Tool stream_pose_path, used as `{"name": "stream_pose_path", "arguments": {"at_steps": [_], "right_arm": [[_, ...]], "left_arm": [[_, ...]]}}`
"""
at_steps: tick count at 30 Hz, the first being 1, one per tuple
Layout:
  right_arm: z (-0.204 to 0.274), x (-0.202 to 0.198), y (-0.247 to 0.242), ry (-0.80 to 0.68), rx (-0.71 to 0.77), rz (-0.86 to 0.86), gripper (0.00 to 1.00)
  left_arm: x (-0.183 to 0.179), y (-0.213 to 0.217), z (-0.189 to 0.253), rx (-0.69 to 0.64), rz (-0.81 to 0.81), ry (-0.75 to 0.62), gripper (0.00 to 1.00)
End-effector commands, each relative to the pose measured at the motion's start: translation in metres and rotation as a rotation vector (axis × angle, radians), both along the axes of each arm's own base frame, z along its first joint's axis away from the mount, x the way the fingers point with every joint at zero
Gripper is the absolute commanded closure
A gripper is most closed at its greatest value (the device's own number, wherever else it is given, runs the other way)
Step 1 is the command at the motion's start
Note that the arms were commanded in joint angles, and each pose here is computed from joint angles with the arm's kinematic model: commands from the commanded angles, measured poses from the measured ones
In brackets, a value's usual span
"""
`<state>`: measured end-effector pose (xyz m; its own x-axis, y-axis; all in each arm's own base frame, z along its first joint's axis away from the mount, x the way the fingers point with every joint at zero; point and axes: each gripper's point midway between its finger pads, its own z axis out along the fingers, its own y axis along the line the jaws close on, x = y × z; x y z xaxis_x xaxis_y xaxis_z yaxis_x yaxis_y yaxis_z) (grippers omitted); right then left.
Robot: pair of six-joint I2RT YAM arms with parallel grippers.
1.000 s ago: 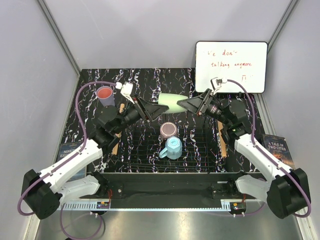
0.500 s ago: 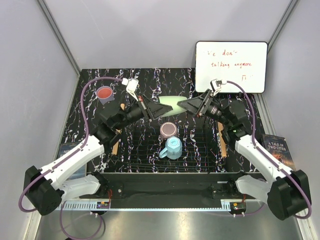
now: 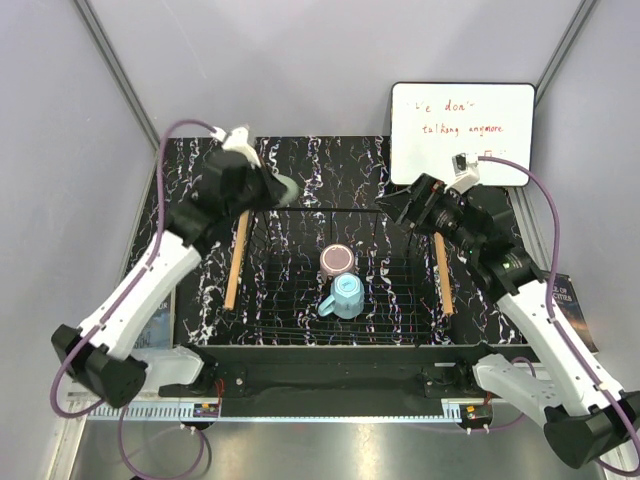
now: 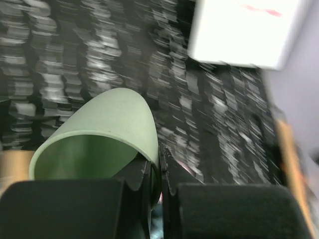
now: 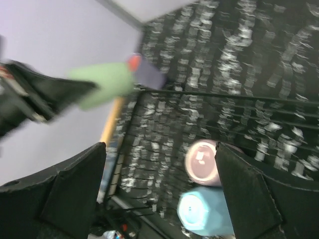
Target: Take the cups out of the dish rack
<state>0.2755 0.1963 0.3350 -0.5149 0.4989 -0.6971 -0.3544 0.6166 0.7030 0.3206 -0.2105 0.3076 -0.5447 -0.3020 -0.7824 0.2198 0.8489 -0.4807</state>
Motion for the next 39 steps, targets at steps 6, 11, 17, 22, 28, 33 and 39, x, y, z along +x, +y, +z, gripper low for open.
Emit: {"name": "stream_pose_path", "arguments": {"at_steps": [6, 11, 17, 22, 28, 33, 39], "right_arm": [[-0.079, 0.016, -0.035, 0.233, -0.271, -0.173, 0.03], [-0.079, 0.016, -0.035, 0.227, -0.291, -0.166, 0.03], [-0.082, 0.018, -0.032, 0.233, -0.289, -0.149, 0.04], [-0.087, 0.022, -0.031, 0.212, -0.283, -0.158, 0.05], [-0.096, 0.024, -0.028, 0.235, -0.282, -0.15, 0.05], [-0.103, 0.028, -0.026, 0.258, -0.295, -0.145, 0.05], [-0.112, 0.031, -0.023, 0.284, -0.297, -0.135, 0.05]], "left_arm": [[0.067, 0.165, -0.023, 0.409, 0.503, 0.187, 1.0], [0.101, 0.18, -0.042, 0.424, 0.545, 0.248, 1.0], [0.139, 0.181, -0.048, 0.449, 0.563, 0.251, 1.0], [0.162, 0.184, -0.049, 0.436, 0.575, 0.249, 1.0], [0.177, 0.192, -0.055, 0.422, 0.588, 0.27, 1.0], [0.177, 0.196, -0.06, 0.401, 0.591, 0.29, 1.0], [0.175, 0.192, -0.068, 0.383, 0.575, 0.312, 1.0]]}}
